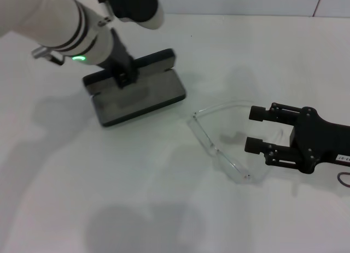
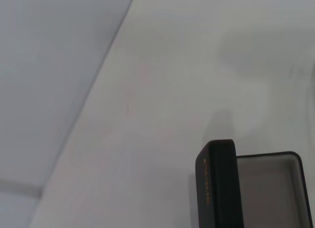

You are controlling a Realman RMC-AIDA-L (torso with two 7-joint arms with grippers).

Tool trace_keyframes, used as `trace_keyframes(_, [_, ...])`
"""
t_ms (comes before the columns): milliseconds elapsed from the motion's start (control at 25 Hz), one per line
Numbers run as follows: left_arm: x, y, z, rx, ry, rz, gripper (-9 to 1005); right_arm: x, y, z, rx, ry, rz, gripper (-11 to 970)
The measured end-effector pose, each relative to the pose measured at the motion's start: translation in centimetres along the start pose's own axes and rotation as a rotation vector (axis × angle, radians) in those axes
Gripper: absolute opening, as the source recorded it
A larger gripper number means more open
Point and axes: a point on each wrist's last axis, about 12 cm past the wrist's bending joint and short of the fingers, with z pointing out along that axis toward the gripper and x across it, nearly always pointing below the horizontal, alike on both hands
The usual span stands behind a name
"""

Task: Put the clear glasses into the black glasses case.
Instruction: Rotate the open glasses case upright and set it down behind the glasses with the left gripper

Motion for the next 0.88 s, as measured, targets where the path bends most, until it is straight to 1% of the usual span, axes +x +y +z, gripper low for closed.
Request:
trace_keyframes(240, [-1.8, -0.4, 0.1, -0.01, -0.106, 0.172, 211, 0.4, 0.5, -0.3, 0.0, -0.012, 0.021, 684])
trace_keyframes(360, [-2.1, -0.8, 0.4, -0.002, -0.108, 0.258, 213, 0.7, 0.7, -0.4, 0.009, -0.029, 0.041, 684])
trace_keyframes(440, [-2.3, -0.9, 0.7, 0.005, -0.102, 0.294, 215, 1.0, 0.9, -0.4, 0.01, -0.039, 0.043, 684])
trace_keyframes(680, [-2.6, -1.0, 1.2, 0.012, -0.109, 0.323, 219, 1.1, 1.2, -0.4, -0.002, -0.051, 0.041, 683])
trace_keyframes(880, [-2.7, -0.9, 1.1, 0.014, -0.145, 0.287, 223, 1.1, 1.2, -0.4, -0.005, -0.053, 0.041, 683])
